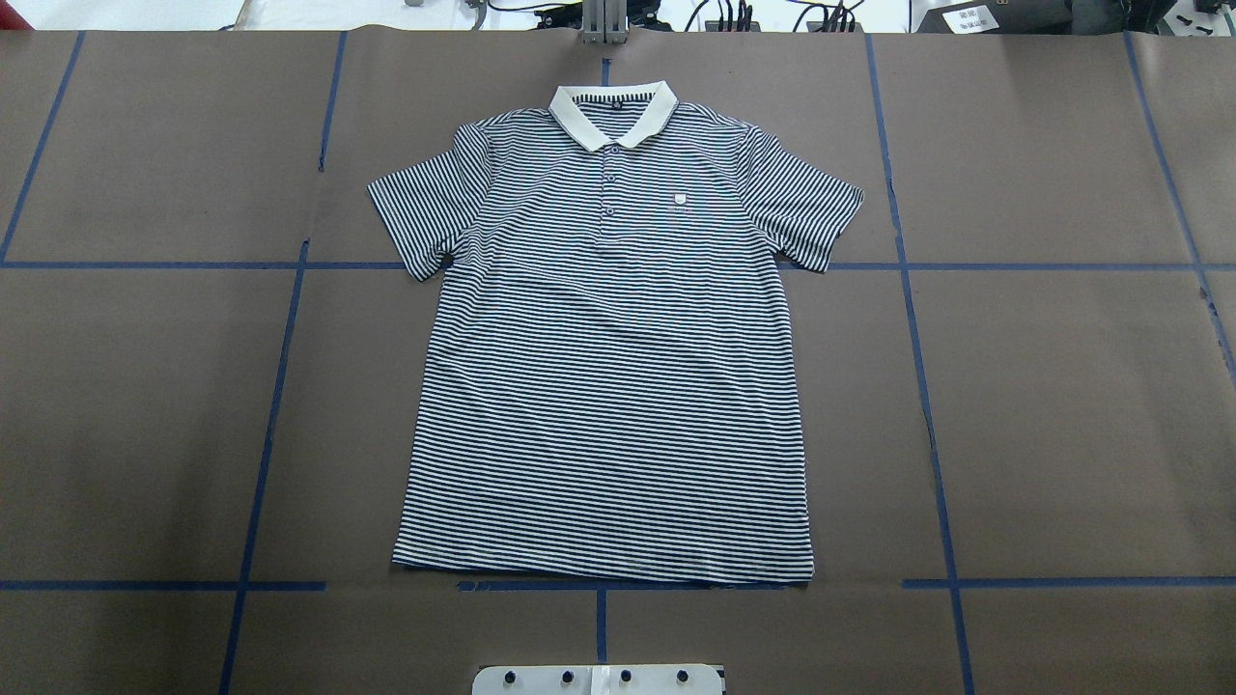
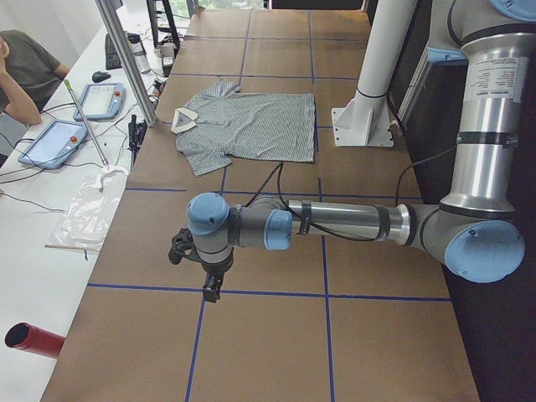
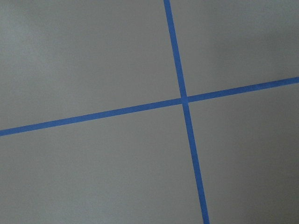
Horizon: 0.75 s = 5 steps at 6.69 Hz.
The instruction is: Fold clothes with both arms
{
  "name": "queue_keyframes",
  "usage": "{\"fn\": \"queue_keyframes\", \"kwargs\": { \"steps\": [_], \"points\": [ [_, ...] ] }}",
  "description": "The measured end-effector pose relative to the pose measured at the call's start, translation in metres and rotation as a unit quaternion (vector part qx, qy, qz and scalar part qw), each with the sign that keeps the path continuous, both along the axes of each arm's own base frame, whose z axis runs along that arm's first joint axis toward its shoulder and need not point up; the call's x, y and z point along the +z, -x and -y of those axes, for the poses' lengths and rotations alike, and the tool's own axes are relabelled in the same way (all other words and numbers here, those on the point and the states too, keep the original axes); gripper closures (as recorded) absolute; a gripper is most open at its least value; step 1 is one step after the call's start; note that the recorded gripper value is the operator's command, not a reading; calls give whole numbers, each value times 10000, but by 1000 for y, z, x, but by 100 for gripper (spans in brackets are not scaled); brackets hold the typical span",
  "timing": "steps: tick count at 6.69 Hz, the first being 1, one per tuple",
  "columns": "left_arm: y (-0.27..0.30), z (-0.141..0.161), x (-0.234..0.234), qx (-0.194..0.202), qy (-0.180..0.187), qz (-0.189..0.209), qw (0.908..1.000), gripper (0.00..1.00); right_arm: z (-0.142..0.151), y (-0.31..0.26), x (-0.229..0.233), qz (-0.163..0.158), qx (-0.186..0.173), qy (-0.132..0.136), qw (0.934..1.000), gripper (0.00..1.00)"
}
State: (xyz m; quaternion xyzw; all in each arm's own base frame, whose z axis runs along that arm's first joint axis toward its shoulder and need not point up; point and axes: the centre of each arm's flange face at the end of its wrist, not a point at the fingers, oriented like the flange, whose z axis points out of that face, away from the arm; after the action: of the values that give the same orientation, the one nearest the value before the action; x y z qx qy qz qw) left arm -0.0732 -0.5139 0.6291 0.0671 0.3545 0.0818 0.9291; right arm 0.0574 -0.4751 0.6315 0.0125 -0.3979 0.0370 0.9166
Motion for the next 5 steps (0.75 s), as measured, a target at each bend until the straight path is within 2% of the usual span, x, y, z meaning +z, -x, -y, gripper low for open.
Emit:
{"fn": "queue_keyframes", "kwargs": {
  "steps": [2, 3, 4, 5],
  "points": [
    [2, 43, -54, -13, -547, 371, 9978, 0, 27, 11, -26, 234, -96, -295, 9992, 0],
    [-15, 66, -84, 107, -878, 433, 9951, 0, 42, 24, -36, 361, -156, -484, 9981, 0],
    [-42, 79, -105, 199, -1121, 351, 9929, 0, 70, 45, -54, 456, -161, -573, 9972, 0],
    [-59, 88, -125, 112, -1300, 199, 9913, 0, 107, 82, -82, 536, -260, -621, 9963, 0]
  ]
}}
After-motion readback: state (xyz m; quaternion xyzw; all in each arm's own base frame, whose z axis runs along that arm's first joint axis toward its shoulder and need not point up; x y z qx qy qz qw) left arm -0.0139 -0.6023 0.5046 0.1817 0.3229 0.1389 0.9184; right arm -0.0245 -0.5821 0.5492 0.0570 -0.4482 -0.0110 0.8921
